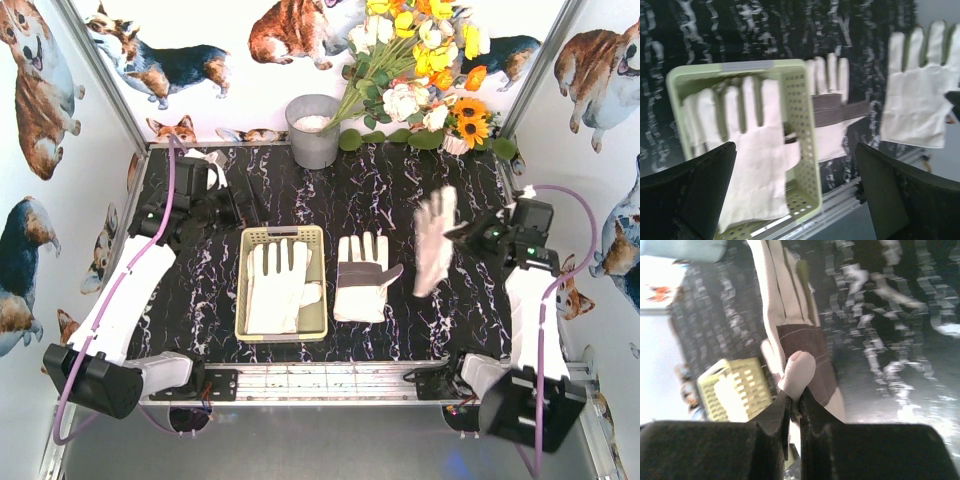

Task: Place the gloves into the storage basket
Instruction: Pick up the glove from the center of the board, then pair the glove with the glove.

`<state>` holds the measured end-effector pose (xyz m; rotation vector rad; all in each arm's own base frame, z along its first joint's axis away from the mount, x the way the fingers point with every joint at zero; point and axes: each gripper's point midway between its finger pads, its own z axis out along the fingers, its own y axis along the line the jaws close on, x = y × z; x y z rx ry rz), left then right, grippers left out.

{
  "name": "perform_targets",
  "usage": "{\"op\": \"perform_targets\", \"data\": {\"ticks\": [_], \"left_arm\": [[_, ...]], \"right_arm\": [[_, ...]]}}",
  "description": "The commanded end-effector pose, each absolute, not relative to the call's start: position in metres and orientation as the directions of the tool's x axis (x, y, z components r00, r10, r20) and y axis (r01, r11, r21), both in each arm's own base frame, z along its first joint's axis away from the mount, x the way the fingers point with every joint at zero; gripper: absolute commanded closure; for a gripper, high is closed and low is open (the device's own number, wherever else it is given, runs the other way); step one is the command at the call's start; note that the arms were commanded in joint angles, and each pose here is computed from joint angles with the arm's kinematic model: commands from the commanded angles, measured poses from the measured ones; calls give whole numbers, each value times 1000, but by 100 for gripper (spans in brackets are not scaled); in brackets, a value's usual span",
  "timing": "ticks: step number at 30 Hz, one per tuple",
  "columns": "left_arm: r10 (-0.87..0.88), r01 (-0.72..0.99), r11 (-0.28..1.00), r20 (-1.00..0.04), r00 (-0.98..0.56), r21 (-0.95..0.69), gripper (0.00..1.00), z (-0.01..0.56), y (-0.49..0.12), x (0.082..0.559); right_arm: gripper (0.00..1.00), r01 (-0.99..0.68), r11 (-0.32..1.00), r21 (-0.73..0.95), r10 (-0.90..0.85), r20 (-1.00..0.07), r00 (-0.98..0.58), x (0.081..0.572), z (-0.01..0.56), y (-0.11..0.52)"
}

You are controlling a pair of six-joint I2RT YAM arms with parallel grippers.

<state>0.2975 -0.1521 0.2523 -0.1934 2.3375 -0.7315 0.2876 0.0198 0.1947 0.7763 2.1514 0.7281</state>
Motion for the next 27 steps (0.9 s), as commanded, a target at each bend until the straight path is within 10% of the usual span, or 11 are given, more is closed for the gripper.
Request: {"op": "perform_targets", "data": {"ticks": [1,15,27], "left_arm": [[-366,181,676,-539,-758,-714,1,292,-193,298],[-411,464,235,-519,-749,-854,1,386,-273,267],[-461,493,98,-478,-747,-864,1,418,-289,267]], "right_arm": [[100,43,556,830,725,-460,-513,300,265,65],[100,-527,160,835,604,-505,-616,270,438,191],[100,-602,3,798,545,-506,-668,252,470,231]]}}
